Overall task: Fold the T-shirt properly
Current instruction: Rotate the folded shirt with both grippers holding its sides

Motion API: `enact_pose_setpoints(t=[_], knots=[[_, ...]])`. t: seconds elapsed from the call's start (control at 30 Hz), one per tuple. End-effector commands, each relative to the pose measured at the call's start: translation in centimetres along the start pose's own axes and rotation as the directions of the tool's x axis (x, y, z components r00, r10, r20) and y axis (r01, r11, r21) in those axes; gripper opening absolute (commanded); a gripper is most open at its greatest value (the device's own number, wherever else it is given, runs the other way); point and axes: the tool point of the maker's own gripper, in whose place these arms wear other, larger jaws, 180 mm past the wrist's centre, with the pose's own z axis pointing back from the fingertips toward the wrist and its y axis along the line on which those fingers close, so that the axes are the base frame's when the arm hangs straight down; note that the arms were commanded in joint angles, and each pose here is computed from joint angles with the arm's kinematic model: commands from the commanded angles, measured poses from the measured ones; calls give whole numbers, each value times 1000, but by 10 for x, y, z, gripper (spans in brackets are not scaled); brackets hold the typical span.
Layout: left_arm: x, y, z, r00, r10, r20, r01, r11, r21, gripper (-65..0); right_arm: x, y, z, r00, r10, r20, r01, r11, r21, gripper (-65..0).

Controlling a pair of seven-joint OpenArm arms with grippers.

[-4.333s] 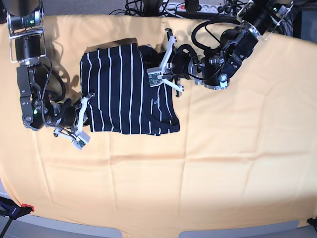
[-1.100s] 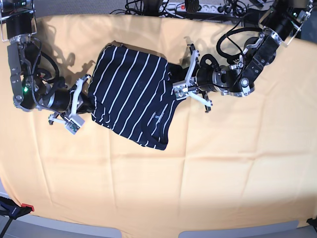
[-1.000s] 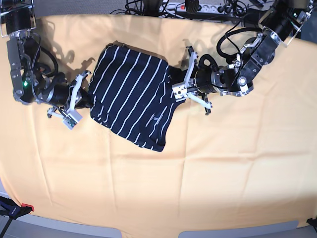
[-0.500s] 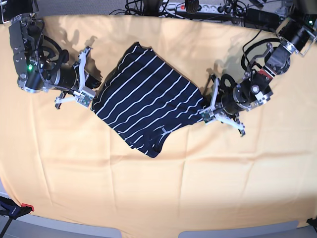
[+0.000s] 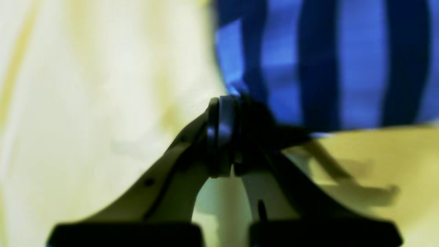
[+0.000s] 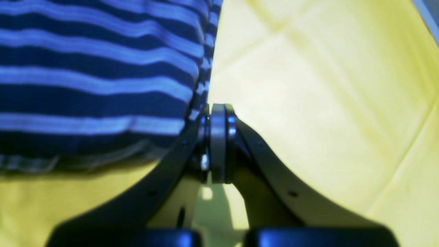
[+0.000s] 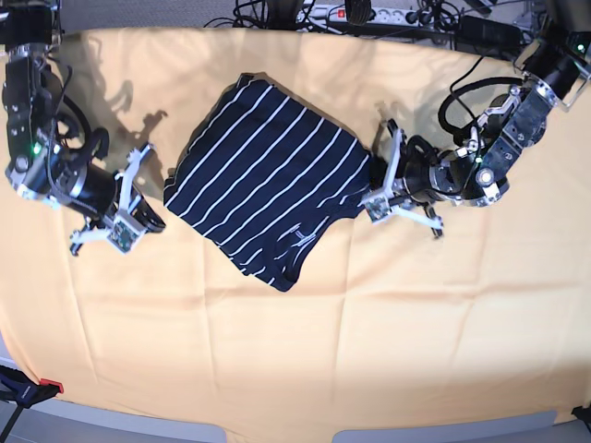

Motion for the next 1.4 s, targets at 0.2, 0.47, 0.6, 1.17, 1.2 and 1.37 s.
enact_pose_setpoints(t=[0.2, 0.47, 0.6, 1.17, 1.2, 1.37], knots=[[10, -67, 11, 989, -84, 121, 119, 943, -310, -650, 1, -30, -39, 999, -41, -33, 42, 998, 41, -650], [-26, -87, 1, 994, -112, 7, 108, 939, -325, -650, -7, -15, -53, 993, -57, -102, 71, 989, 130, -650], [-44, -45, -6, 974, -192, -117, 177, 976, -125, -650, -7, -15, -53, 993, -58, -102, 71, 989, 130, -650], [26, -10, 20, 984, -174, 49, 169, 980, 102, -650, -9, -15, -53, 993, -57, -107, 71, 989, 130, -650], [28, -20, 21, 980, -188, 60, 185, 981, 56, -650, -9, -15, -53, 993, -57, -108, 71, 989, 130, -650], [34, -47, 25, 967, -231, 109, 239, 969, -69, -650, -9, -15, -52, 992, -57, -109, 71, 989, 129, -650]])
